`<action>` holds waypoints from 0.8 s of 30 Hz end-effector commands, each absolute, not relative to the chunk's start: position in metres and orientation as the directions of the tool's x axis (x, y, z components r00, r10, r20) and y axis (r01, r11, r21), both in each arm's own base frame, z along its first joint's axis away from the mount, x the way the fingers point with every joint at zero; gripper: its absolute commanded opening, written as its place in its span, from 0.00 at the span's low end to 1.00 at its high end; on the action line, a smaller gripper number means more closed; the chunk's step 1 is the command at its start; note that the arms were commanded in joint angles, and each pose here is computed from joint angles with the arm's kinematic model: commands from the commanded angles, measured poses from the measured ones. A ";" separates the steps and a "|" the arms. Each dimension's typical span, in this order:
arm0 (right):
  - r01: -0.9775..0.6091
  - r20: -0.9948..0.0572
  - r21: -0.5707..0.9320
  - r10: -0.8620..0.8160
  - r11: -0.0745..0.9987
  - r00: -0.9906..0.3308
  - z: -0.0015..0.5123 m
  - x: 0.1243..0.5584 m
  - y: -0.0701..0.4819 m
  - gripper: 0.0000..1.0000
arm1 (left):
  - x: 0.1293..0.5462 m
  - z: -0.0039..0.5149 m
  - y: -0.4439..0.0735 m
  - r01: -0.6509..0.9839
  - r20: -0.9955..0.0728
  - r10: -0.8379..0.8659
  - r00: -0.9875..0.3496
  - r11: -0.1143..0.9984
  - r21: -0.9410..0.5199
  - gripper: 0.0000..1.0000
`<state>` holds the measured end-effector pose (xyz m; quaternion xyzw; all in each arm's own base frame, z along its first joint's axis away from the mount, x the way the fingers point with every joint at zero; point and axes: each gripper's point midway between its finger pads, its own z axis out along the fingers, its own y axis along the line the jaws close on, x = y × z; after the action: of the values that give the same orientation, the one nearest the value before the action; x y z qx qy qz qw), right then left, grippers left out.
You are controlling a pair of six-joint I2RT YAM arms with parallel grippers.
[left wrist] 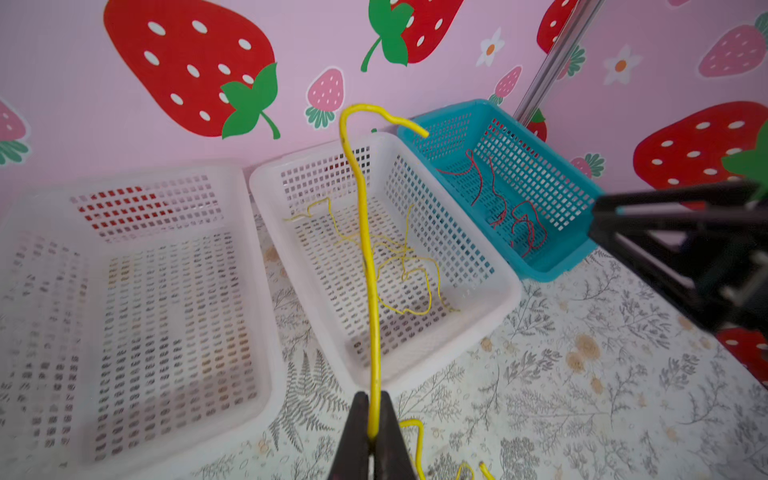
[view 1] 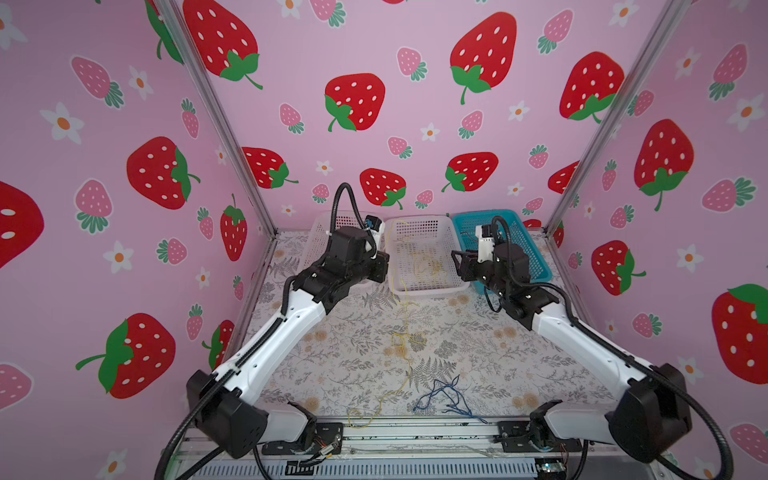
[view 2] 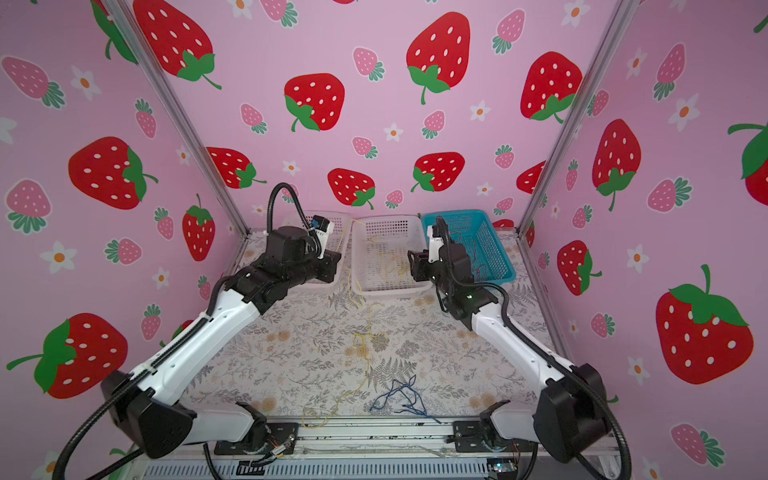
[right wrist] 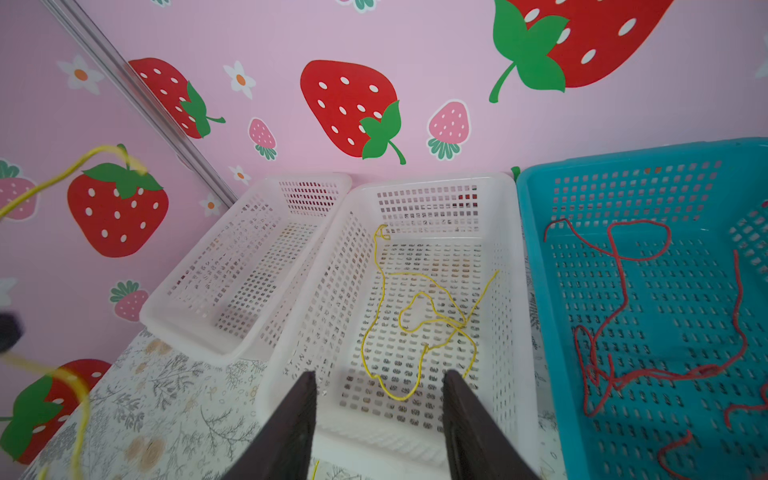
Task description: Untangle the cables
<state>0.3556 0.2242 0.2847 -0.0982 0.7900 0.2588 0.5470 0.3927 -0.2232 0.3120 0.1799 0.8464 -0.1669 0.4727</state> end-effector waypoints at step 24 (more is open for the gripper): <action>-0.498 -0.909 0.338 0.141 0.798 -0.391 0.272 0.260 0.188 0.51 | 0.520 0.272 -0.285 0.439 -0.790 0.277 -0.547 0.898 0.011 0.51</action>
<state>0.2651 0.1839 0.2730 -0.1102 0.7790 0.2847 0.5477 0.5273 -0.2948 0.2230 0.2051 0.8921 -0.1042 0.3888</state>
